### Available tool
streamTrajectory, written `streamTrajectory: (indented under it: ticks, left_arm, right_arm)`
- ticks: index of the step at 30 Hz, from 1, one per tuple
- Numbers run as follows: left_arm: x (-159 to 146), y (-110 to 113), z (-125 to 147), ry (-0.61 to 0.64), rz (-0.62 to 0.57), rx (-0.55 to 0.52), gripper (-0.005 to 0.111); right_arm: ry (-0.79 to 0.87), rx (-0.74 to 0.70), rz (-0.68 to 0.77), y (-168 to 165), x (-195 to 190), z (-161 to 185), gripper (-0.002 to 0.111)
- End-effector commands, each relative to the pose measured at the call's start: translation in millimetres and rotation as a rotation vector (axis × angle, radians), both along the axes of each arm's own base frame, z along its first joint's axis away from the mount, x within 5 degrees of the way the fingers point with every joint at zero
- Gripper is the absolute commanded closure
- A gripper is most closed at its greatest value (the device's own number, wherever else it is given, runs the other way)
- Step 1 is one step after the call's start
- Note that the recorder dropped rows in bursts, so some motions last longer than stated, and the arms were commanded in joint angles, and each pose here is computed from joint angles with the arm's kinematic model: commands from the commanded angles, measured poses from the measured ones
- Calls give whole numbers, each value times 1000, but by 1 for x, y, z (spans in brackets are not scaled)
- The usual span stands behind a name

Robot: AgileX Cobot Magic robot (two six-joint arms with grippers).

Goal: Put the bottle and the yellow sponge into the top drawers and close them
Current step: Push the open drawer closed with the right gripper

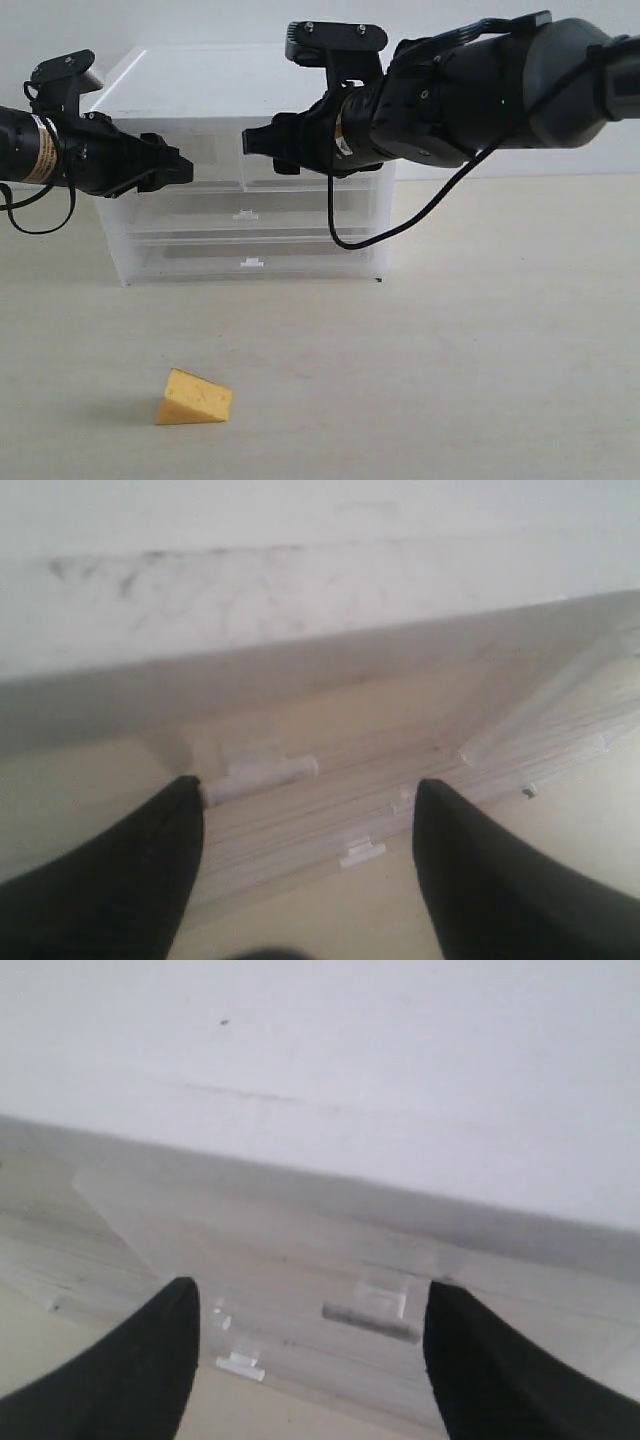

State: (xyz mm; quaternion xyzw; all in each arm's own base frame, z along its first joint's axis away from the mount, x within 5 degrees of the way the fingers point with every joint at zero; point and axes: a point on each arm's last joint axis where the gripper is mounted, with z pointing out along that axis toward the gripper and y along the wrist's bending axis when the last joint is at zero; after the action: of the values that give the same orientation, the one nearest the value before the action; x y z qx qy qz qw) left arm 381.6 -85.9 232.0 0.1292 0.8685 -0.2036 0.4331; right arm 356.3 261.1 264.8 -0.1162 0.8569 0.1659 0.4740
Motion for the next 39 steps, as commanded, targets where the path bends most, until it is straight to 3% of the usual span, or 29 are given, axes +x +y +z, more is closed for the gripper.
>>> streamTrajectory:
  ticks: [1,12,16,19,21,25,39]
  left_arm:
    - [5,0,8,-31,16,-12,48]
    - [5,0,8,-32,19,-10,48]
    - [5,0,8,-33,23,-8,48]
    - [5,0,8,-32,19,-10,48]
    - [5,0,8,-32,19,-10,48]
    - [5,0,8,-32,19,-10,48]
    - [4,-2,8,-36,-16,-7,48]
  right_arm:
    - [-24,-10,-14,-7,7,6,49]
    - [-72,32,-17,-5,8,30,49]
    - [2,-69,-33,-14,1,31,49]
    - [54,-109,55,-13,-10,35,50]
    - [75,-129,69,-16,-15,39,65]
    - [145,-215,69,-20,-22,31,108]
    - [25,-152,113,-18,-12,21,108]
